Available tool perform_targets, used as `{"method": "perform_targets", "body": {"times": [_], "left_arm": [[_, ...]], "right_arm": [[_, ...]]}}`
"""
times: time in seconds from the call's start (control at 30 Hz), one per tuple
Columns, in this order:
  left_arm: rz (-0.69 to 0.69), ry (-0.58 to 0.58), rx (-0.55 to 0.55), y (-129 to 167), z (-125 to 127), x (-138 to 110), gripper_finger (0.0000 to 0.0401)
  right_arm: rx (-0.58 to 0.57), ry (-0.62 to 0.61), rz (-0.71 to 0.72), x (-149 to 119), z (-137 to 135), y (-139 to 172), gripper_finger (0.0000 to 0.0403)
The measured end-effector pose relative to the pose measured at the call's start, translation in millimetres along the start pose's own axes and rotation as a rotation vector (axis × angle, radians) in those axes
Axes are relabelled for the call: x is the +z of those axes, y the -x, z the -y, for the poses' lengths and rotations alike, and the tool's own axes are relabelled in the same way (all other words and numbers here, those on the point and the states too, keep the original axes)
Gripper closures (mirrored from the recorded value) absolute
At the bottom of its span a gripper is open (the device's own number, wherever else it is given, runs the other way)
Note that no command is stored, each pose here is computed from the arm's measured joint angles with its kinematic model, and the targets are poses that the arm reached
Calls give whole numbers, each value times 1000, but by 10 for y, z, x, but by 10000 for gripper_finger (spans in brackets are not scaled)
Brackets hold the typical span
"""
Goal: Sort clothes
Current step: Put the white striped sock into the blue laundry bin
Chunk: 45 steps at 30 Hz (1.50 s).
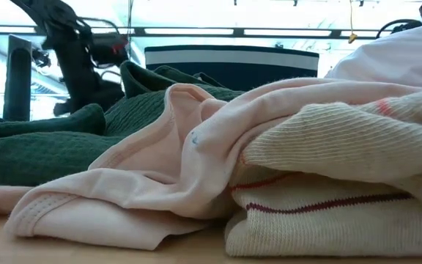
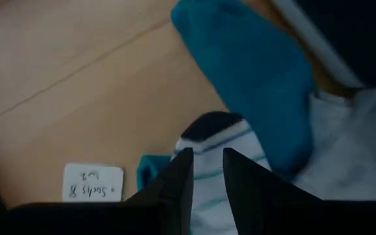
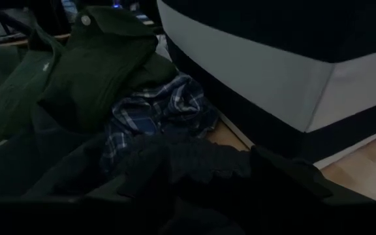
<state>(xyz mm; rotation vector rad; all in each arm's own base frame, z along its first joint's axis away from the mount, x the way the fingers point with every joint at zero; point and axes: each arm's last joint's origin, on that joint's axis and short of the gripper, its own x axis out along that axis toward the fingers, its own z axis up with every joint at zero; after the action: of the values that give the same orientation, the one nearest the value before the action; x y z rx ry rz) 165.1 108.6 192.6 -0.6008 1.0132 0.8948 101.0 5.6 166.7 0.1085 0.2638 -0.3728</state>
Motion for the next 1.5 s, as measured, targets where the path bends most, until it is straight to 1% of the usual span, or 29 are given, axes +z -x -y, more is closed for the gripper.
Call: {"method": "perform_targets", "body": {"times": [0.07,0.27,0.37,0.47,0.53,0.63,0.67,0.77,0.93,1.07,1.17,1.33,1.5], "left_arm": [[-19,-13,14,-73,-6,18,311],[-10,-51,20,-265,19,110,311],[-27,-93,27,-314,18,110,311],[-58,-105,39,-352,14,93,316],[-73,-119,43,-347,7,76,333],[-105,-130,44,-341,-3,48,381],[-113,-133,42,-330,-7,41,390],[-149,-140,54,-275,-9,56,397],[-180,-151,61,-78,29,189,400],[-162,-178,47,137,105,353,400],[-122,-193,38,346,168,506,400],[-41,-210,69,824,241,753,401],[67,-226,96,1375,292,925,401]], "right_arm": [[1,-3,4,4,-1,0,187],[3,-8,14,14,-4,-1,187],[5,-12,19,21,-7,-3,187],[7,-19,31,34,-11,-4,187],[7,-20,31,35,-11,-4,187],[11,-29,45,51,-14,-4,187],[11,-28,45,50,-14,-4,187],[12,-32,50,56,-15,-3,187],[13,-33,53,58,-16,-3,187],[13,-34,54,60,-16,-3,187],[13,-34,54,60,-16,-3,187],[13,-34,55,61,-16,-3,187],[13,-35,55,61,-16,-3,187]]}}
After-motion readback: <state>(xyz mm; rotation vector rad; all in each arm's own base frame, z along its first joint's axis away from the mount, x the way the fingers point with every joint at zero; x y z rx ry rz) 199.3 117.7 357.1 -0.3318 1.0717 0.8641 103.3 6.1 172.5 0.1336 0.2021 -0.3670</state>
